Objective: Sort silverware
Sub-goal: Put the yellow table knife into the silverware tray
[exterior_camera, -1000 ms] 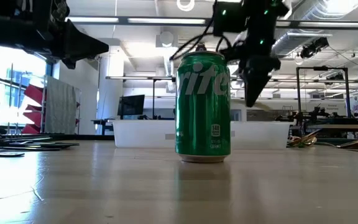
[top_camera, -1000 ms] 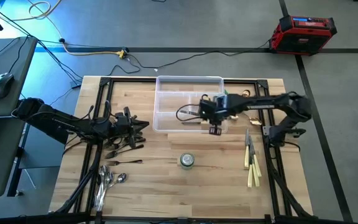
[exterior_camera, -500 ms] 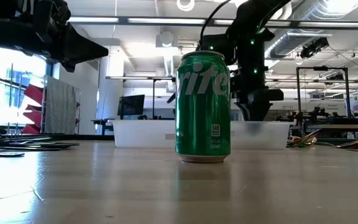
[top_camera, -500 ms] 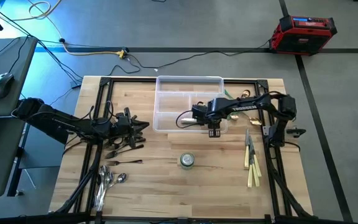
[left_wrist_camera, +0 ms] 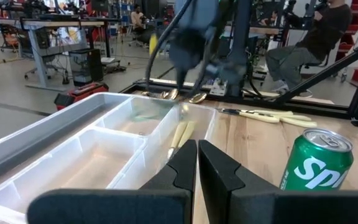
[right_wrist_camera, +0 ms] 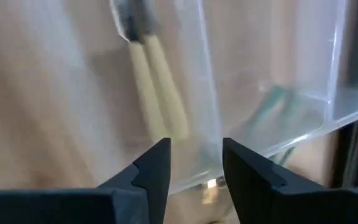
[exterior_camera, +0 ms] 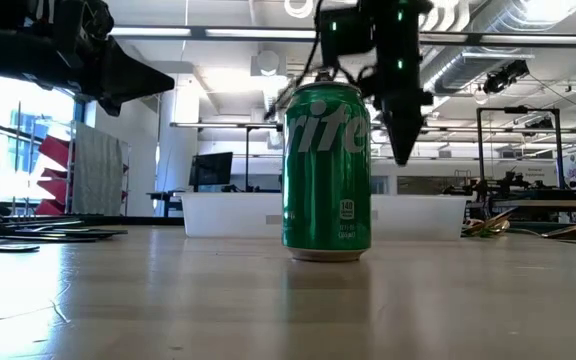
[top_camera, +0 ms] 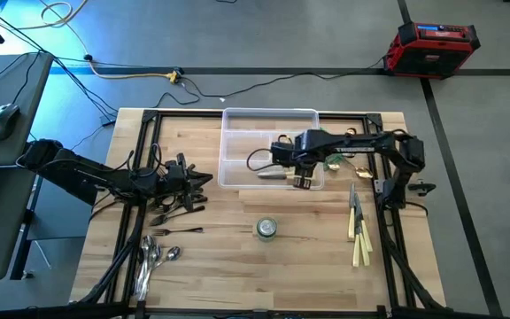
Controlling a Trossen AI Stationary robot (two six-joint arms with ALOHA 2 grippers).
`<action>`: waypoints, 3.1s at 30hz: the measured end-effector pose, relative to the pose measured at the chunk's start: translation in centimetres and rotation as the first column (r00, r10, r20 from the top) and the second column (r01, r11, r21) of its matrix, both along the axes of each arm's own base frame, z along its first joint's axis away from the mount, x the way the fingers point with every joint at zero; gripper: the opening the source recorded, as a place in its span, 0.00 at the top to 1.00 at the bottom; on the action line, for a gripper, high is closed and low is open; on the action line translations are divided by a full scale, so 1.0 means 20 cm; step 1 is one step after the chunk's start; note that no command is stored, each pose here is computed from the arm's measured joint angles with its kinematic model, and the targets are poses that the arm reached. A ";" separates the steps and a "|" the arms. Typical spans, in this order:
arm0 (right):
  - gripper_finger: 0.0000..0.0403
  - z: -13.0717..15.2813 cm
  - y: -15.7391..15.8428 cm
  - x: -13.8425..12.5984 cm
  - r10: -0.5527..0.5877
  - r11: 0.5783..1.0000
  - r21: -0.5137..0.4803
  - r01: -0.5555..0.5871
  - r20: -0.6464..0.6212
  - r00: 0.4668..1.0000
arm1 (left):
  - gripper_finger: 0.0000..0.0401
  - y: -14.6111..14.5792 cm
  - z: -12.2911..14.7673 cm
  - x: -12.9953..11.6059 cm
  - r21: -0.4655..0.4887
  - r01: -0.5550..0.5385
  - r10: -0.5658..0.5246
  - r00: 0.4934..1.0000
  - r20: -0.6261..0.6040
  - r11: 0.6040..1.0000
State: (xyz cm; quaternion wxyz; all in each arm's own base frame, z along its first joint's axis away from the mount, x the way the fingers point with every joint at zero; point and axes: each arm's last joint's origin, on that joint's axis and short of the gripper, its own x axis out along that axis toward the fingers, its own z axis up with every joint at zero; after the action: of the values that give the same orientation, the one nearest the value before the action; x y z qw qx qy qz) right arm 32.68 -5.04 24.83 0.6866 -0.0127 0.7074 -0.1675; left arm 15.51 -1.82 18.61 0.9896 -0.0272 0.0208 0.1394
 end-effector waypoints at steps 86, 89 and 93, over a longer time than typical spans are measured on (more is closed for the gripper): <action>0.95 -0.12 0.08 -0.24 0.119 0.993 -0.040 -0.113 0.229 0.966 | 1.00 0.00 0.03 0.00 0.010 -0.005 0.004 0.999 0.054 1.000; 0.95 -0.20 0.03 -0.17 0.209 0.978 -0.023 -0.209 0.202 0.957 | 1.00 0.00 0.03 0.00 0.012 -0.005 0.004 0.999 0.049 1.000; 0.94 -0.30 -0.02 -0.14 0.268 0.963 -0.006 -0.270 0.143 0.953 | 1.00 0.00 0.02 0.01 0.006 -0.005 0.004 0.999 0.037 1.000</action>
State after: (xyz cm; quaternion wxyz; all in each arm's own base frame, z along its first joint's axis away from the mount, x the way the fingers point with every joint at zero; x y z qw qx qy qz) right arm 29.93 -5.46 18.91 0.7518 -0.0922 0.6493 -0.0683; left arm 15.62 -1.83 18.96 0.9896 -0.0269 0.0020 0.1412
